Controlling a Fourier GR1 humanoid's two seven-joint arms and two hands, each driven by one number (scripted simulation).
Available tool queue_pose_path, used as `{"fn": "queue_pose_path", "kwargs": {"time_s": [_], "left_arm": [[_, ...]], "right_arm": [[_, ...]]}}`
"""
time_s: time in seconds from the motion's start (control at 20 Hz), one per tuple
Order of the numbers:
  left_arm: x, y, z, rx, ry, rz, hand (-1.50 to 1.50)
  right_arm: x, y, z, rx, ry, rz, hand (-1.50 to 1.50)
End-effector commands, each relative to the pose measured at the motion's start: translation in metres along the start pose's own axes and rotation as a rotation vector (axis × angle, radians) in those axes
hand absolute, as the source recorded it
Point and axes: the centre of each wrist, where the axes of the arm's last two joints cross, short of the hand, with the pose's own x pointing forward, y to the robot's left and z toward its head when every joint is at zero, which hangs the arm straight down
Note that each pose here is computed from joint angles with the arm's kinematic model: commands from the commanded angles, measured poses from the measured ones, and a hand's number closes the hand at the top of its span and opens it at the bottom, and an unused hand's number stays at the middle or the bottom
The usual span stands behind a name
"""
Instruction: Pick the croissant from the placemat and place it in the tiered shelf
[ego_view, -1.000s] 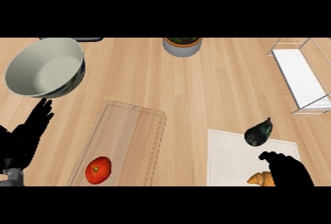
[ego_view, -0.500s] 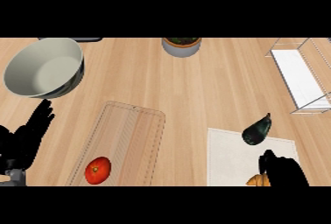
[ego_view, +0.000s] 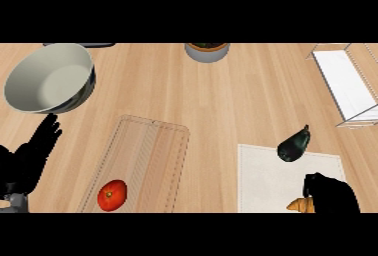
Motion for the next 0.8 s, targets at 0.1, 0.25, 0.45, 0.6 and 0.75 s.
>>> {"fn": "queue_pose_path", "kwargs": {"time_s": [0.1, 0.25, 0.45, 0.6, 0.75], "left_arm": [[0.007, -0.007, -0.003, -0.024, -0.028, -0.004, 0.00], [0.010, -0.014, -0.006, -0.054, -0.039, -0.012, 0.00], [0.010, -0.016, -0.012, -0.085, -0.032, -0.021, 0.00], [0.015, -0.017, -0.014, -0.070, -0.045, -0.035, 0.00], [0.006, -0.019, -0.008, -0.070, -0.026, -0.029, 0.00]], "right_arm": [[0.009, -0.072, -0.054, -0.176, 0.508, -0.386, 1.50], [0.020, -0.117, -0.078, -0.261, 0.698, -0.498, 1.50], [0.044, -0.187, -0.100, -0.366, 0.853, -0.612, 1.50], [0.059, -0.238, -0.105, -0.455, 0.867, -0.727, 1.50], [0.074, -0.270, -0.104, -0.568, 0.891, -0.813, 1.50]]}}
